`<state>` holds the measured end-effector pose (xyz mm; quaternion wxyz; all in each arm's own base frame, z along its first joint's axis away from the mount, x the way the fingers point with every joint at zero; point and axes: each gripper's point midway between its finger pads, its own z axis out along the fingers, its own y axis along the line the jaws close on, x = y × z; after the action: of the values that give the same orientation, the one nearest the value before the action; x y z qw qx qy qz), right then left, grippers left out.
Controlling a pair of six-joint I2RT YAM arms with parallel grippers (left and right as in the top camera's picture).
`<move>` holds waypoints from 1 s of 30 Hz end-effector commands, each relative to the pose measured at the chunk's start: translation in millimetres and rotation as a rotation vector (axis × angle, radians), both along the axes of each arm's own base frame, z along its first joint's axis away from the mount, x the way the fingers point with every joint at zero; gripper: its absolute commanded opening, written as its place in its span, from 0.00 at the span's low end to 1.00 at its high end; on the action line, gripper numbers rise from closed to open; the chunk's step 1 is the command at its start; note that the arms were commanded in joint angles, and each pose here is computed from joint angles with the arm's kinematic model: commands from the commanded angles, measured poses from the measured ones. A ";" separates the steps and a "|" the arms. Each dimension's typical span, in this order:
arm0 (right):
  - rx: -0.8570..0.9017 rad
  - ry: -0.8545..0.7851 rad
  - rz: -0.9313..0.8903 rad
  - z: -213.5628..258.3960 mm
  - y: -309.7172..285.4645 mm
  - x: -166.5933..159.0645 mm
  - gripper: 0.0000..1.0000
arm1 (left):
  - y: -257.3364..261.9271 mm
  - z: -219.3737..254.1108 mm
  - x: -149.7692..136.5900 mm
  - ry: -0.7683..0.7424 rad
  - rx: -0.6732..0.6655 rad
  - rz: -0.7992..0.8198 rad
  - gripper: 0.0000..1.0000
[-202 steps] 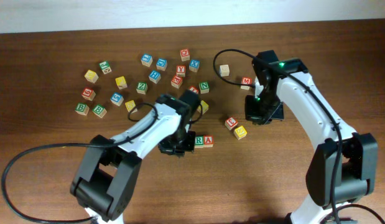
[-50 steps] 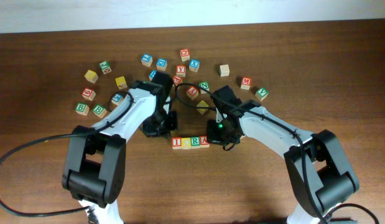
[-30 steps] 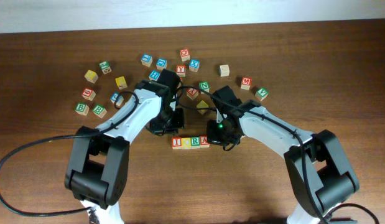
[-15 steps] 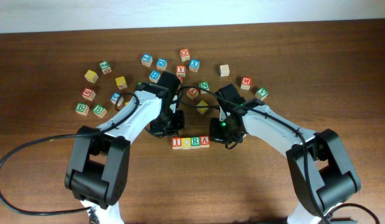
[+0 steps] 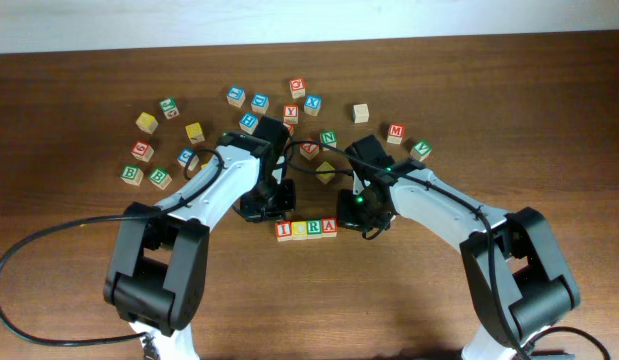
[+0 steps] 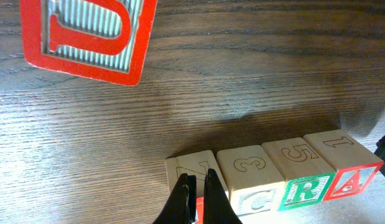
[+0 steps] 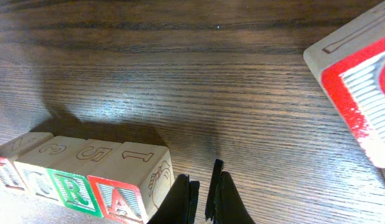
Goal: Spell out ICRA
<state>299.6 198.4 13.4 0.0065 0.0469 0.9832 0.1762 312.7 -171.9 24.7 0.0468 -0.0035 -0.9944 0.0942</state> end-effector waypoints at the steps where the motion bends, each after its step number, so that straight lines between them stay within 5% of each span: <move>1: -0.003 -0.001 0.006 -1.3 -1.6 -0.7 0.04 | -4.7 -0.8 -5.8 0.024 -0.023 0.009 0.00; 12: -0.005 0.003 0.006 -1.5 -2.0 -1.6 0.04 | -3.9 4.2 6.5 -0.007 -0.042 0.026 0.00; 17: -0.010 0.014 0.006 -2.0 -3.3 -4.3 0.04 | 61.3 18.9 24.1 0.029 0.014 0.171 0.00; 21: -0.010 0.016 0.002 -2.0 -3.3 -4.3 0.04 | 88.0 16.3 -2.8 0.147 0.038 0.174 0.00; 30: -0.010 0.018 0.003 -2.0 -3.4 -4.7 0.04 | 32.3 -21.0 -34.0 0.162 -0.067 0.060 0.00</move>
<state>295.9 196.7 12.6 -0.0011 0.0481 0.9839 0.1721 282.7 -125.5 2.5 0.1189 0.0430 -0.9868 0.1013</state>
